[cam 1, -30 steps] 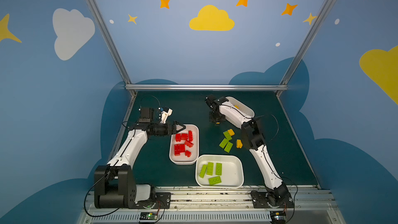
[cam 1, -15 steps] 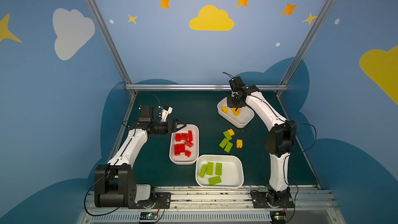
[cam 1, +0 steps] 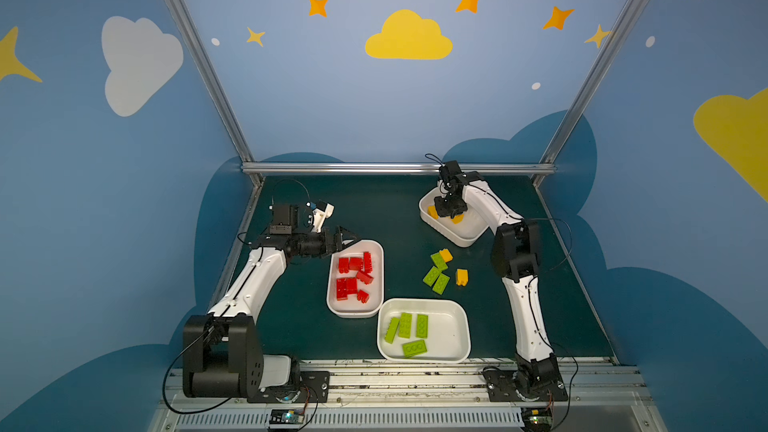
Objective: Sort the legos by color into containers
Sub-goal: 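Carry the yellow brick with the right gripper into the yellow tray and release, then lower the right gripper to the pile and grasp a lime-green brick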
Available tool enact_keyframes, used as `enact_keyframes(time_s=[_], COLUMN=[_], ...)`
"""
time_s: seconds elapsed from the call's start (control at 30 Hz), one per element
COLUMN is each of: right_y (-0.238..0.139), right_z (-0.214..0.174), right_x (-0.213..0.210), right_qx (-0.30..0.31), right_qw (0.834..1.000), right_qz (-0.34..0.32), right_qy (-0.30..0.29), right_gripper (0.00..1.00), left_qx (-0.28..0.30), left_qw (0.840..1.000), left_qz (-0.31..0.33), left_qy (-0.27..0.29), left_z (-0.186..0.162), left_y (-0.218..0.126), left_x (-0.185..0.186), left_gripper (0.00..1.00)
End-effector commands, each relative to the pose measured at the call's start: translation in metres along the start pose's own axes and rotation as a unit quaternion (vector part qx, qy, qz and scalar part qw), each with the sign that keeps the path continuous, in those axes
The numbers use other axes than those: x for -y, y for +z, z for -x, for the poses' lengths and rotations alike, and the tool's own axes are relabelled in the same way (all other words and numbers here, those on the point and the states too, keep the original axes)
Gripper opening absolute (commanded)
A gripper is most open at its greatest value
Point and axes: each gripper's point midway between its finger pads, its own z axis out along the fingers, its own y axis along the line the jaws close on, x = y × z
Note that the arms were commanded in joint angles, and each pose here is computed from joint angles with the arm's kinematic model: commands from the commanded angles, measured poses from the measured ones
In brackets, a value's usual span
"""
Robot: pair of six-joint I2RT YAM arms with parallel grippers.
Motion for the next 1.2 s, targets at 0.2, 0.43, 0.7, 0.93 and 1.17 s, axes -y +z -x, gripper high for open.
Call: enact_keyframes(time_s=[0.2, 0.43, 0.7, 0.93, 1.17], right_y=[-0.085, -0.126, -0.111, -0.078, -0.053], right_z=[-0.007, -0.078, -0.151, -0.177, -0.179], right_x=[-0.015, -0.058, -0.072, -0.067, -0.065], right_qx=[0.02, -0.014, -0.056, -0.086, -0.098], right_qw=[0.997, 0.99, 0.994, 0.994, 0.994], right_qz=[0.067, 0.136, 0.096, 0.064, 0.052], right_qy=[0.036, 0.02, 0.007, 0.007, 0.001], right_gripper=[0.59, 0.6, 0.6, 0.57, 0.53], left_qx=[-0.001, -0.01, -0.016, -0.021, -0.021], left_qw=[1.0, 1.0, 1.0, 1.0, 1.0], left_qz=[-0.011, -0.006, -0.005, -0.001, 0.0], left_qy=[0.013, 0.009, 0.004, 0.002, -0.002], left_z=[0.004, -0.001, -0.004, -0.008, -0.011], left_y=[-0.001, 0.0, 0.002, 0.003, 0.004], left_x=[0.009, 0.004, -0.002, -0.005, -0.007], left_gripper=[1.0, 0.99, 0.99, 0.99, 1.0])
